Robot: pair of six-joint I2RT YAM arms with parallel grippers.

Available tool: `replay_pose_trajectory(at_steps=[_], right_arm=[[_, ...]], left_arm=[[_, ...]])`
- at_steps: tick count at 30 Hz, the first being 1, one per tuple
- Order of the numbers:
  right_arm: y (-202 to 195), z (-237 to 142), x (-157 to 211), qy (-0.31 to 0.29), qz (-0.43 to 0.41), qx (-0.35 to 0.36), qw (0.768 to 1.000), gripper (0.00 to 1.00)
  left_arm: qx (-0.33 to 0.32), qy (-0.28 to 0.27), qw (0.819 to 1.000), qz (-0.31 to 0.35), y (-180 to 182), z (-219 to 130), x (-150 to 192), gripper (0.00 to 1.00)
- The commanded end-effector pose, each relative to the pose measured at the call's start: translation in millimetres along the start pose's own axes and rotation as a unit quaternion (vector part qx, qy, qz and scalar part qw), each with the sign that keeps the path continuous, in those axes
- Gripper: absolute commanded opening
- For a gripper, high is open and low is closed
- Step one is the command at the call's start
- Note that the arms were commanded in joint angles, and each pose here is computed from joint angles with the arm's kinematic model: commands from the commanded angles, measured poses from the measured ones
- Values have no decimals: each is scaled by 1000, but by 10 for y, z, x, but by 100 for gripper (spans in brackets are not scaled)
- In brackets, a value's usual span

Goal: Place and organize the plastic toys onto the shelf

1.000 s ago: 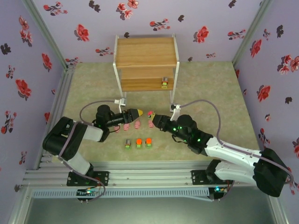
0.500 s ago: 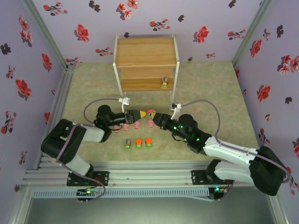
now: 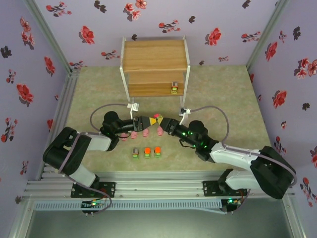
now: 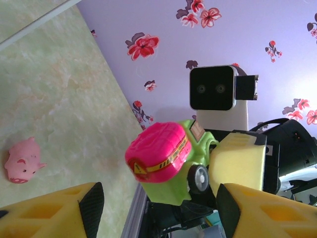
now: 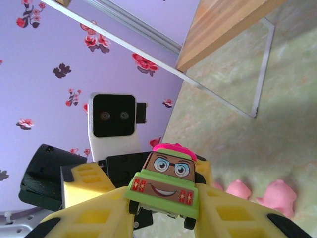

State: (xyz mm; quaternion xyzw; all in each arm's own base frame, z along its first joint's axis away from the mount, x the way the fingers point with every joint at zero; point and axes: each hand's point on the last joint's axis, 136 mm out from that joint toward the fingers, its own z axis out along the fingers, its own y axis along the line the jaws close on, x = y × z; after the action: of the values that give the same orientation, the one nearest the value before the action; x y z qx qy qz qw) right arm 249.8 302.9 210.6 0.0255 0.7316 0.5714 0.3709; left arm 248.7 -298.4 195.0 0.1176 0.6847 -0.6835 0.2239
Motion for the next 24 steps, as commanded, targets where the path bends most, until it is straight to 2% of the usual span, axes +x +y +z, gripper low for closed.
replay_pose_trajectory(at_steps=[1, 9, 22, 24], right_arm=[[145, -23, -48, -9, 12, -45, 999, 8], [95, -43, -17, -6, 23, -47, 999, 8], [82, 24, 39, 3, 42, -65, 997, 8], [81, 27, 47, 5, 44, -66, 997, 8]], left_arm=[[27, 1, 999, 24, -201, 16, -61, 63], [28, -6, 999, 29, -232, -20, -97, 58], [26, -10, 999, 28, -229, -44, -126, 58], [26, -11, 999, 28, -224, -49, -132, 54]])
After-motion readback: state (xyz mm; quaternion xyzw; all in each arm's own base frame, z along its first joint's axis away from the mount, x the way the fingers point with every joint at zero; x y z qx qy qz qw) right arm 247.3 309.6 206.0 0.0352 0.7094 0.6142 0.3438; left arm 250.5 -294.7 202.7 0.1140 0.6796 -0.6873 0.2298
